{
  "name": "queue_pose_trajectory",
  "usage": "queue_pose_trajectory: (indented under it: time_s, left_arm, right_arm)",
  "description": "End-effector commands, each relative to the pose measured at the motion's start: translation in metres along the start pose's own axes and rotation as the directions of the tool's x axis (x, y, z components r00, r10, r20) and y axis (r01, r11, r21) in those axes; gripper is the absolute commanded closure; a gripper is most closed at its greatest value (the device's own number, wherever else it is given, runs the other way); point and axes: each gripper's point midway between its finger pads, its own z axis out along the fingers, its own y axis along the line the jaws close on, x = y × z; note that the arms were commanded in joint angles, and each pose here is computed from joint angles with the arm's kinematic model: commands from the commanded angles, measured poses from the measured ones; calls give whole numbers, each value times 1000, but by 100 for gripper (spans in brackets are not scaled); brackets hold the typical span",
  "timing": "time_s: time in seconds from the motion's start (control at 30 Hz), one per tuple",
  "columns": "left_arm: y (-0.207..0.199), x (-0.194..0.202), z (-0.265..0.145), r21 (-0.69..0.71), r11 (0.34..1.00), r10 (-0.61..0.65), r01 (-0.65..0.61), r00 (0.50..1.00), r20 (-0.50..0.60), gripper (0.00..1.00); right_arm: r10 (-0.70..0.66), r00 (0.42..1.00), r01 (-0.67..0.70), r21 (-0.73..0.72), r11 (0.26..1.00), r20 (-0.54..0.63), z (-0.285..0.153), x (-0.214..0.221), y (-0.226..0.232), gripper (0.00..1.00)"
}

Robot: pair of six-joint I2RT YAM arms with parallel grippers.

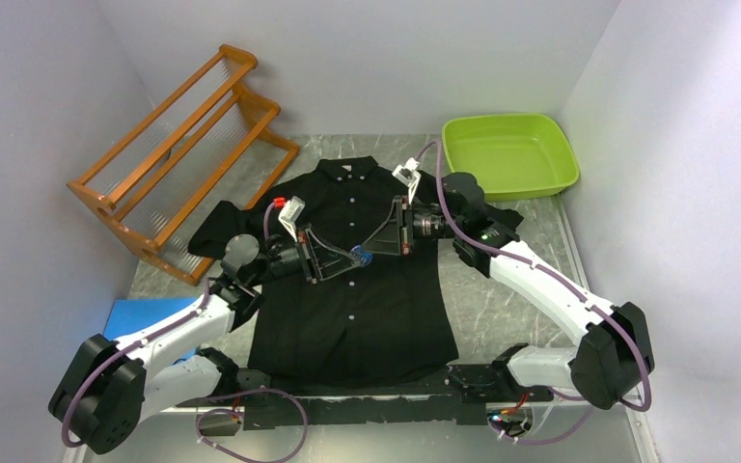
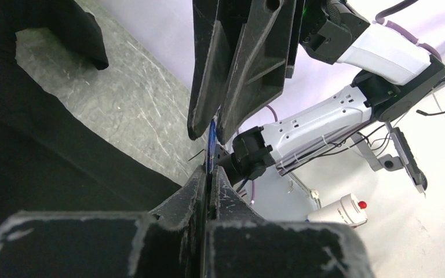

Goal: Pin the brooch onto the clothing
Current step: Adjust the brooch.

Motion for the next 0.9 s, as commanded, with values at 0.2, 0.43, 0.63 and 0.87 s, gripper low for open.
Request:
queue_pose_trajectory:
  time_s: [0.2,0.43,0.63,0.87]
  left_arm:
    - [-6,-6,2,26,999,38,-39,999,20,97]
    - [23,8,-6,-119,993,9,-8,1000,4,33]
    - [67,22,-31,-370,929,8,-12,1000,-11,19]
    - [94,34,-56,-541,841,-21,-4,999,-41,16]
  right_arm:
    - [-48,999,47,-46,998,-9,2,-3,11,100]
    - [-92,993,95,37,995,-73,1,-5,-14,100]
    - [-38,990,50,81,995,-139,-7,-17,-58,100]
    - [38,943,-3,106,994,-332,4,-7,-117,100]
